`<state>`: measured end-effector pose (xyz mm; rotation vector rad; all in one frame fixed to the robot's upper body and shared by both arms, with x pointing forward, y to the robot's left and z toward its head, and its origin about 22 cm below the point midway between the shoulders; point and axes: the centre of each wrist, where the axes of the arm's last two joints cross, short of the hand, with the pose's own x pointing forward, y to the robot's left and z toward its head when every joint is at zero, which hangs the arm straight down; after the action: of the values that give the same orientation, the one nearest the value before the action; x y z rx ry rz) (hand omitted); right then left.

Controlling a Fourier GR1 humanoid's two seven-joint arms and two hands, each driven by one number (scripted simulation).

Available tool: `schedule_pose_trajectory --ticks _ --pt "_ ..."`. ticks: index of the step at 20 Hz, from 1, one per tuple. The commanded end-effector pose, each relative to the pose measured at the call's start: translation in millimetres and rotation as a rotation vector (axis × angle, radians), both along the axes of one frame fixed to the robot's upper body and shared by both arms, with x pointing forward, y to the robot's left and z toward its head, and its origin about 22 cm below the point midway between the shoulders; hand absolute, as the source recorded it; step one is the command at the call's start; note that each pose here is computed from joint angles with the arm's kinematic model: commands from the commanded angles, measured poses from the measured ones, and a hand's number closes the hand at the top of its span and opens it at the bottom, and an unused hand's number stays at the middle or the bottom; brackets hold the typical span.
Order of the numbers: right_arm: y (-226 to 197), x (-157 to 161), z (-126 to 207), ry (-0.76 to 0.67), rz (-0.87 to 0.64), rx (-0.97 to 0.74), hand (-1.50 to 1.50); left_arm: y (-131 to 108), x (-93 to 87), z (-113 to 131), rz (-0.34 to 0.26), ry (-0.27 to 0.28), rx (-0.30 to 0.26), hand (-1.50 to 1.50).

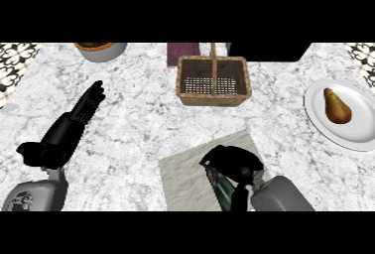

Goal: Pick the eggplant from the placemat and place it in the basket

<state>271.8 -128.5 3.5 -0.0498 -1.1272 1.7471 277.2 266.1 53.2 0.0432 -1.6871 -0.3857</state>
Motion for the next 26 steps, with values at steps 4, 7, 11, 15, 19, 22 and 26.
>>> schedule_pose_trajectory --ticks 4,7,11,15,19,22,26 --pt "8 -23 -26 -0.054 0.038 0.041 1.5 -10 8.9 22 -0.004 -0.009 -0.009 0.0" --pt "70 -44 24 -0.245 -0.142 0.036 1.5 -6 -0.4 -3 -0.008 -0.001 -0.003 0.0" --pt "89 -54 70 -0.463 -0.313 0.052 1.5 -10 4.7 -3 -0.003 0.02 0.002 0.0" --pt "105 -91 89 -0.352 -0.408 0.179 1.5 -4 9.5 12 -0.007 -0.003 0.011 0.0" --pt "113 -115 110 -0.362 -0.495 0.442 1.5 -6 9.2 4 -0.023 -0.009 0.007 0.0" --pt "112 -130 141 -0.405 -0.52 0.661 1.5 -12 9.9 -1 -0.019 0.004 -0.007 0.0" --pt "111 -138 183 -0.472 -0.579 0.787 1.5 0 4.7 -2 -0.021 0.014 -0.003 0.0"
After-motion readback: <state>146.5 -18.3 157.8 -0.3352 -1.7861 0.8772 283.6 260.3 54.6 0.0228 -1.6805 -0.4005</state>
